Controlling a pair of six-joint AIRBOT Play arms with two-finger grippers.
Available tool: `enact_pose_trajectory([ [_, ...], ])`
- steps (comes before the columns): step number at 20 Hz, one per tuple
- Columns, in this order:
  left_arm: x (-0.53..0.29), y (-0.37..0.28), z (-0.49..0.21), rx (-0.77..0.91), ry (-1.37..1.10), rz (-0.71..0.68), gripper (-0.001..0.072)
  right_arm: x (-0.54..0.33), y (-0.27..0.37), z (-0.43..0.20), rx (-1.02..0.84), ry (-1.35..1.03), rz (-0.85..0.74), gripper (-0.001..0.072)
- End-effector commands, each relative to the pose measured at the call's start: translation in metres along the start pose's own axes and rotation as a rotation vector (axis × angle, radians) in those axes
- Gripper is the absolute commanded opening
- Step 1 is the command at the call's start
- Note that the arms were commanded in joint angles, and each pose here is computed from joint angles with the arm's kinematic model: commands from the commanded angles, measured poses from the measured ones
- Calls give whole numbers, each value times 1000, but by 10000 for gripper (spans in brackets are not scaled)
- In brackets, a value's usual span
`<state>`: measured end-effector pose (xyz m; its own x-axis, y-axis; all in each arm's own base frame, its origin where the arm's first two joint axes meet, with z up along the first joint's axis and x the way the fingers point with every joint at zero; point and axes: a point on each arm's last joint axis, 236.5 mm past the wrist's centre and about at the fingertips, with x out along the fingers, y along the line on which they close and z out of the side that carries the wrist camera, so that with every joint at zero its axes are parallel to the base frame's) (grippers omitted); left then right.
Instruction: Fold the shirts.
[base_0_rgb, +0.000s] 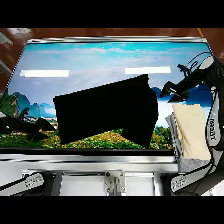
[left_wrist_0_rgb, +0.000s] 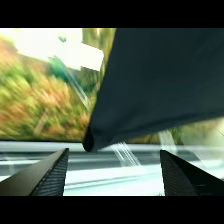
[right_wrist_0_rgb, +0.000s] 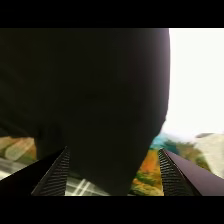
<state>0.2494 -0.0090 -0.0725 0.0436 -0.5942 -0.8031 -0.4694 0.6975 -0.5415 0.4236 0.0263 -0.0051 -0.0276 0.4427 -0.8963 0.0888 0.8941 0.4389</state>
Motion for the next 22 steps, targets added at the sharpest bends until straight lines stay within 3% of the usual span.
enact_pose_trajectory([
  [1, 34, 12, -24, -44, 16, -45, 681, 19, 16, -6, -30, 26, 46, 658],
  [13, 68, -19, -18, 38, -36, -41, 654, 26, 28, 1, -61, -3, 41, 658],
  [14, 70, -24, -18, 43, -37, -50, 606, 26, 28, 1, -61, -1, 41, 658],
  [15, 72, -27, -19, 37, -37, -51, 449, 26, 28, 1, -60, -1, 41, 658],
  [16, 74, -31, -20, 43, -35, -56, 345, 26, 28, 1, -55, -1, 41, 658],
  [18, 76, -35, -22, 48, -30, -63, 298, 26, 27, 1, -44, 0, 39, 659],
  [19, 76, -35, -23, 49, -25, -64, 145, 26, 26, -1, -45, 9, 34, 659],
  [20, 76, -36, -25, 59, -18, -66, 67, 26, 21, -5, -44, 23, 14, 659],
  [22, 76, -36, -27, 69, -6, -68, 44, 27, 2, -15, -41, 66, -59, 659],
])
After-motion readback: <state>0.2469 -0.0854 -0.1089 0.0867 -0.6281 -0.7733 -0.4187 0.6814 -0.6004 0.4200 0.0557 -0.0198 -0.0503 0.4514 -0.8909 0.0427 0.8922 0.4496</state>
